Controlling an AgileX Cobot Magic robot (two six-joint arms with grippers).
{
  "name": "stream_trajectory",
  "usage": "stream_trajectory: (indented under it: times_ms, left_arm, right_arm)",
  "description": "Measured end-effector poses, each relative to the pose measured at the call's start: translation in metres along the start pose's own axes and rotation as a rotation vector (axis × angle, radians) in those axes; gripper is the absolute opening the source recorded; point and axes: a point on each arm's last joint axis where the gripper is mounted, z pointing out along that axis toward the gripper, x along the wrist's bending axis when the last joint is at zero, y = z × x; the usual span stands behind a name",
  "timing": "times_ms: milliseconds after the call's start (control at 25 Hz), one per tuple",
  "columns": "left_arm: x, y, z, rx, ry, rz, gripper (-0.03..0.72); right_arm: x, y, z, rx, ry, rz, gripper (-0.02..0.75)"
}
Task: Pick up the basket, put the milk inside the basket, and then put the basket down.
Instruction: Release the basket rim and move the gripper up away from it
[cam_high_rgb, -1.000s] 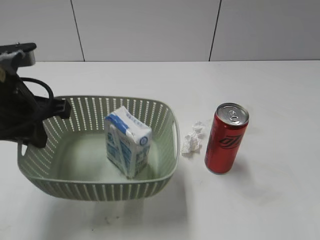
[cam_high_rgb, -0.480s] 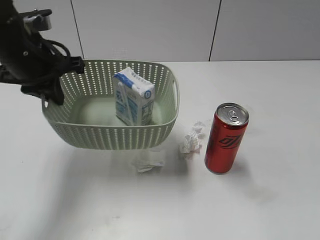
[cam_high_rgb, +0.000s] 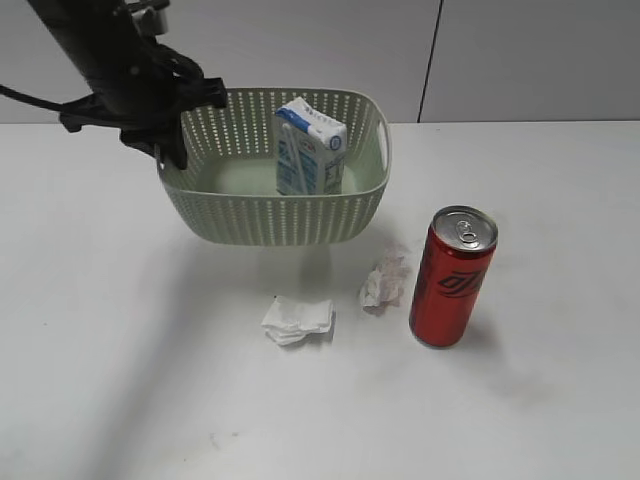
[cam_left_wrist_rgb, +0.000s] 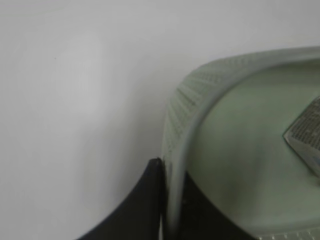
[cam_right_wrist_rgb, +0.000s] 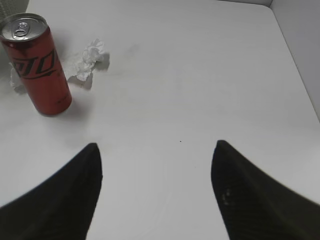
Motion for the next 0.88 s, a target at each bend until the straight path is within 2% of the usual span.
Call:
stream_trajectory:
  times_ms: [200,480,680,880]
  left_arm:
    - [-0.004,0.014,0.024,0.015,-0.003,-0.01,0.007]
    - [0.008,0.021,0.059,0.072,-0.002,-0.065,0.007]
    - [0.011,0.019,0.076,0.106,0.007,-0.058,0.007]
    - [0.011,0.02,0.077,0.095,-0.001,-0.051,0.007]
  right_arm:
    - [0.0,0.0,0.0,-0.001,0.001,0.001,0.538]
    - [0.0,0.0,0.0,-0.002,0.001,0.001,0.538]
    - [0.0,0.0,0.0,-0.002,0.001,0.001,0.538]
    - [0.0,0.0,0.0,-0.002,0.001,0.001,0.538]
